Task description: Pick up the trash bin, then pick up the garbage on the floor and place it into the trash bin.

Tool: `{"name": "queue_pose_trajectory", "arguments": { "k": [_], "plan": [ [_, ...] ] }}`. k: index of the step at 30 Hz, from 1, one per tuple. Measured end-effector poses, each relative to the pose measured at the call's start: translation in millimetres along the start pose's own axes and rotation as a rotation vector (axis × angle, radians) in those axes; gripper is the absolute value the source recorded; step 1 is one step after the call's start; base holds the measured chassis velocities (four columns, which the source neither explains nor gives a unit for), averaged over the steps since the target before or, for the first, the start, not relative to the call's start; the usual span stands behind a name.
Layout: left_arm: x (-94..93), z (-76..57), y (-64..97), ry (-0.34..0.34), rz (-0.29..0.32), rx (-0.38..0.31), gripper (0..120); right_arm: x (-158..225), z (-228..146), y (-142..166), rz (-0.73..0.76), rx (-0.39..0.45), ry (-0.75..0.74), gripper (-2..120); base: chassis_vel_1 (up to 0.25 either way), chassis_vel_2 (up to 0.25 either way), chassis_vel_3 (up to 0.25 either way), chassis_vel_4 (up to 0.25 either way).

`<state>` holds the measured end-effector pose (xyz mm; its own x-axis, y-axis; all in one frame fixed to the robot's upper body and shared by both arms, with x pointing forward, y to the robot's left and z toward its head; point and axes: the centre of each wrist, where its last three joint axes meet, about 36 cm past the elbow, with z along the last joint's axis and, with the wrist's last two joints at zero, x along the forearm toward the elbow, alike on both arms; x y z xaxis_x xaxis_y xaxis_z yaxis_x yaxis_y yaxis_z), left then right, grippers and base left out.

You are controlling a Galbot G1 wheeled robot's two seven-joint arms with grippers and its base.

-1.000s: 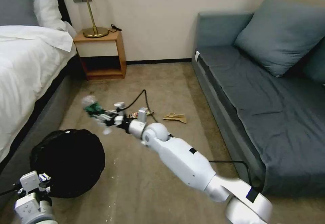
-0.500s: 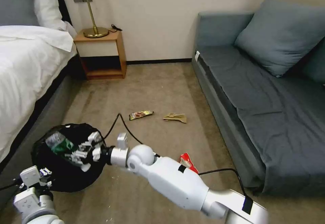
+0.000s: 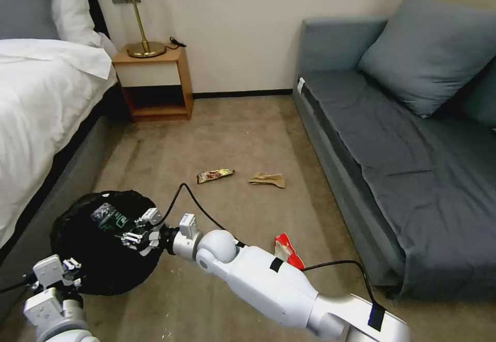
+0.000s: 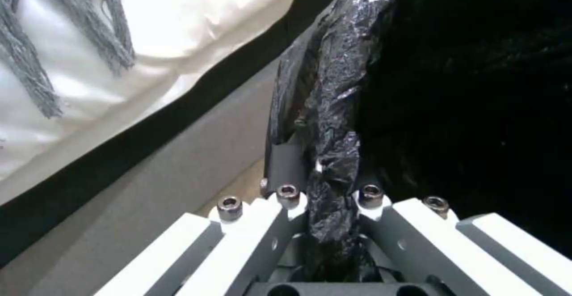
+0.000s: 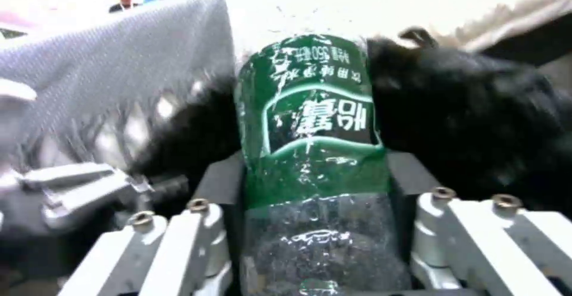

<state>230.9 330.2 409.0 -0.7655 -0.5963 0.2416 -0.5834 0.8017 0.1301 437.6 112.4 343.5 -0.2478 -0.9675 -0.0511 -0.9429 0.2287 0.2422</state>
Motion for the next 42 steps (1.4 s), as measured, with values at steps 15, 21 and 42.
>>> {"name": "queue_pose_trajectory", "arguments": {
  "k": [15,21,42],
  "plan": [
    [-1.3,3.6,1.3,0.002,-0.007,0.002,3,-1.8,-1.1,3.0,-0.01,0.043,-0.01,99,0.0,0.0,0.0,0.0],
    [-5.3,9.0,1.7,0.013,-0.014,-0.003,3,21.8,-8.8,-9.8,0.022,0.051,-0.042,100,0.0,0.0,0.0,0.0],
    [-8.2,0.3,1.7,-0.005,0.011,-0.05,3,315.4,81.1,-149.3,0.686,0.293,0.363,100,0.0,0.0,0.0,0.0]
  ]
}}
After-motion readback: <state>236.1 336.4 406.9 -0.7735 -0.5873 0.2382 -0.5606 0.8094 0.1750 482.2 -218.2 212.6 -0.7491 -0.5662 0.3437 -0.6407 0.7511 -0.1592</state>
